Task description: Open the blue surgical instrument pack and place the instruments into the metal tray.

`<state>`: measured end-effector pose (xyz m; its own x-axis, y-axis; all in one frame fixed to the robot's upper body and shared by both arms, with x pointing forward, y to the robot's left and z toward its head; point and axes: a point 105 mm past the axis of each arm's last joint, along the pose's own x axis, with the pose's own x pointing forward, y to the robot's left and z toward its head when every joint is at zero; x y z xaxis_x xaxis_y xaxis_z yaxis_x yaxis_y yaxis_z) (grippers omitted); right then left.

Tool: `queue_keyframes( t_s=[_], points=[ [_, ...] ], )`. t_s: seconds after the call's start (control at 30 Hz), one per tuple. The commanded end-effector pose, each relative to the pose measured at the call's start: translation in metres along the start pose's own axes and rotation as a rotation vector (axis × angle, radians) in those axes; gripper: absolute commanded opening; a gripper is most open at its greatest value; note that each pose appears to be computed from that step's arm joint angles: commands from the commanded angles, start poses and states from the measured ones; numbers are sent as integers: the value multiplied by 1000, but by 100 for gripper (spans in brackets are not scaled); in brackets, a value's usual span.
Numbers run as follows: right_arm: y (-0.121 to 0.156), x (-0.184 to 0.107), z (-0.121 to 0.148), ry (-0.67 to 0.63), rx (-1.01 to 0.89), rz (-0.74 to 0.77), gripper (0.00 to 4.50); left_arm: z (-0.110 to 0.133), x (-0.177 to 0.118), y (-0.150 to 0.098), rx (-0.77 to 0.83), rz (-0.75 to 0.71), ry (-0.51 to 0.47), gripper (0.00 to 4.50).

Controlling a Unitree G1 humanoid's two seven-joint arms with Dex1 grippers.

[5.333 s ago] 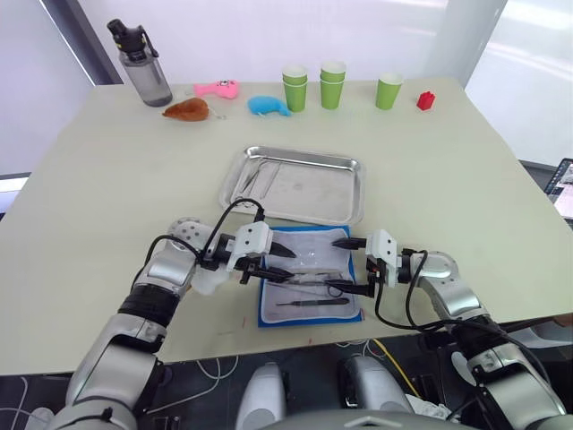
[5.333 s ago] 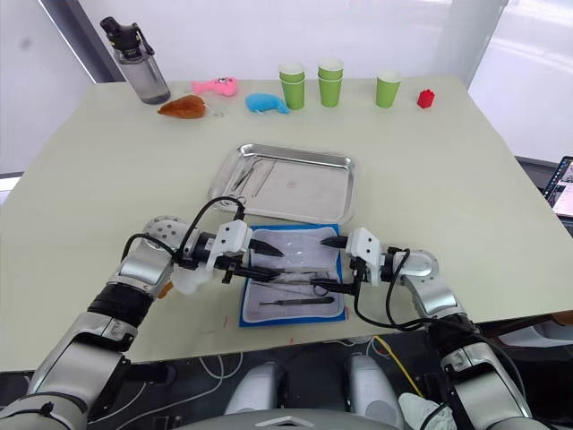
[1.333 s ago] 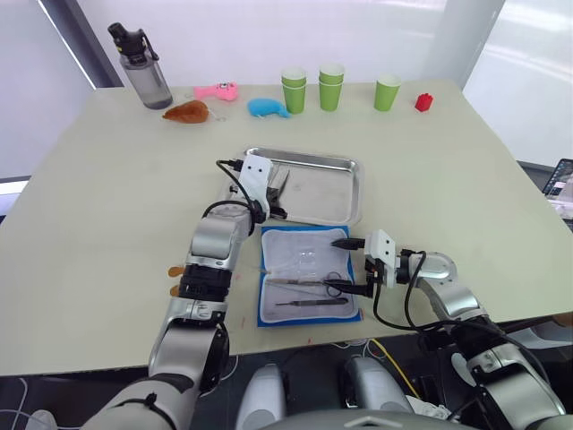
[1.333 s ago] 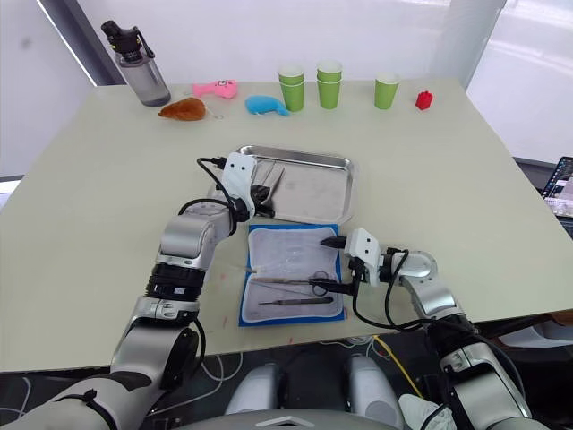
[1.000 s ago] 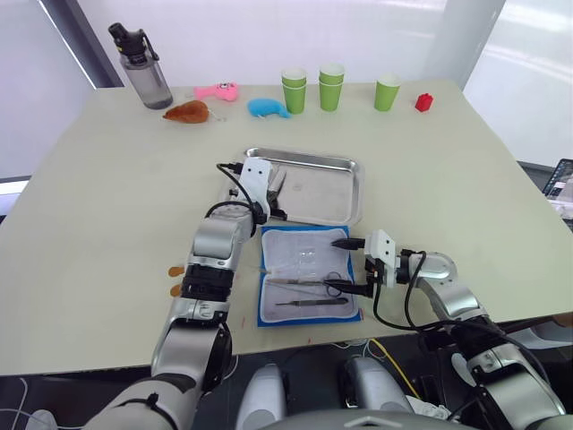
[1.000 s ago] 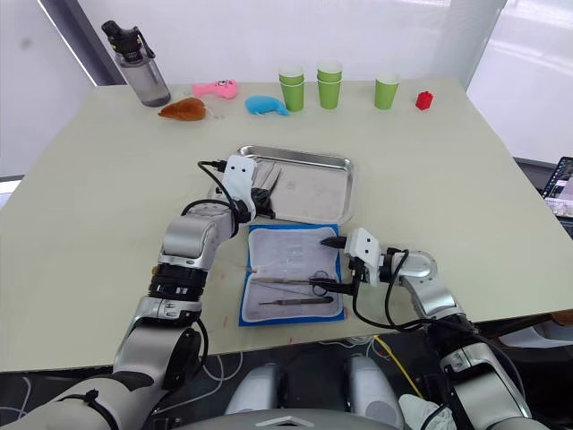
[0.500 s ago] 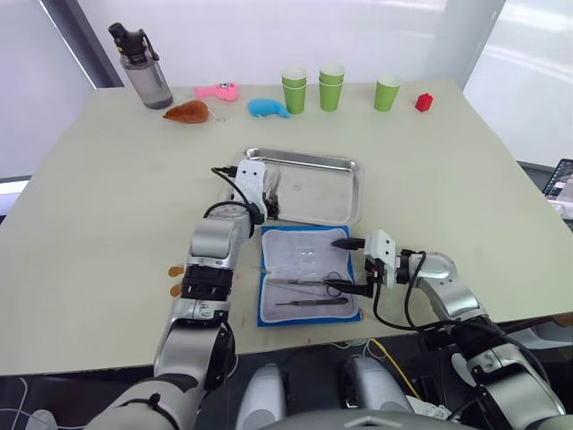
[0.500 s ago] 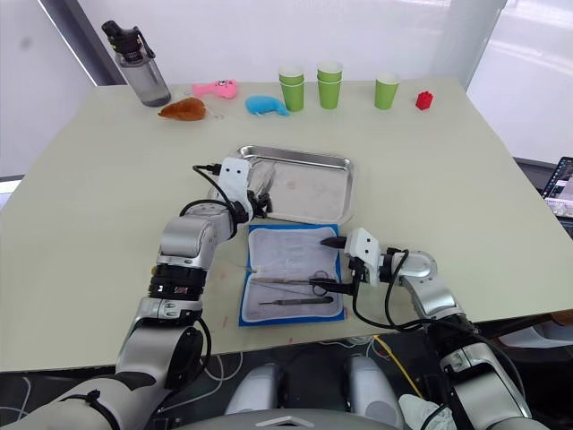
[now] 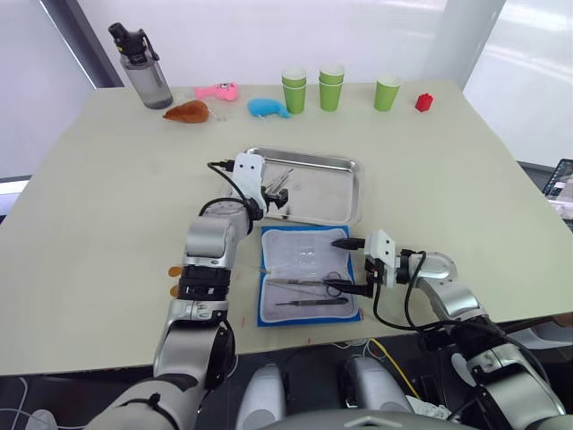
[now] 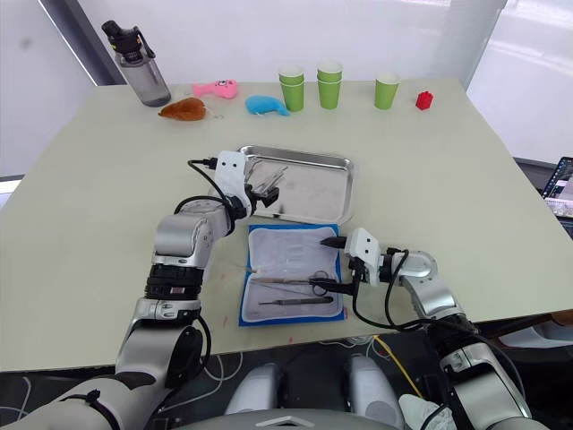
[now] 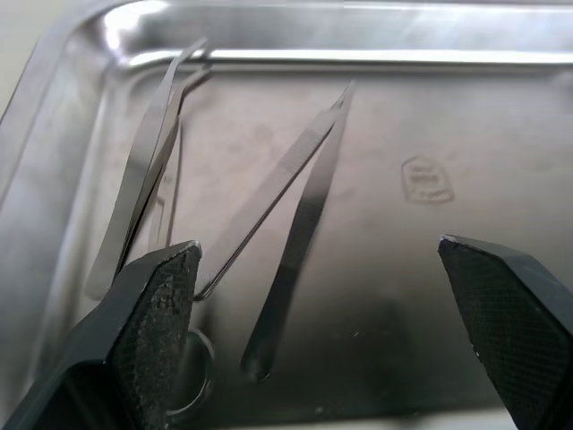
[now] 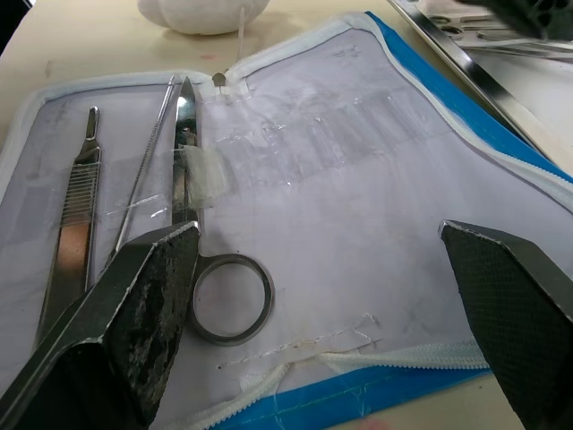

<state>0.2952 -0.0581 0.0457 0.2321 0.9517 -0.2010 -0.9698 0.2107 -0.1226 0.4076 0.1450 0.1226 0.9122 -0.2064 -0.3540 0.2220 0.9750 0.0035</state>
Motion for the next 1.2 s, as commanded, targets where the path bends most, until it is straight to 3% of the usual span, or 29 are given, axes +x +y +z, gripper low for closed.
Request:
queue_keyframes(
  t_s=[0.03, 0.2, 0.6, 0.93, 1.2],
  points=[
    [25, -8, -65, 217, 162, 15, 450, 30, -9, -11, 22, -69, -115, 448],
    [25, -8, -65, 216, 162, 13, 450, 35, -21, -20, 70, -175, -172, 448],
    [25, -8, -65, 213, 159, 13, 450, 11, -73, -32, 234, -577, -238, 448],
    [23, -8, -63, 207, 145, 9, 450, -22, -130, -37, 334, -941, -186, 448],
    [23, -11, -63, 208, 146, 3, 450, -38, -164, -20, 450, -1095, -67, 448]
  ],
)
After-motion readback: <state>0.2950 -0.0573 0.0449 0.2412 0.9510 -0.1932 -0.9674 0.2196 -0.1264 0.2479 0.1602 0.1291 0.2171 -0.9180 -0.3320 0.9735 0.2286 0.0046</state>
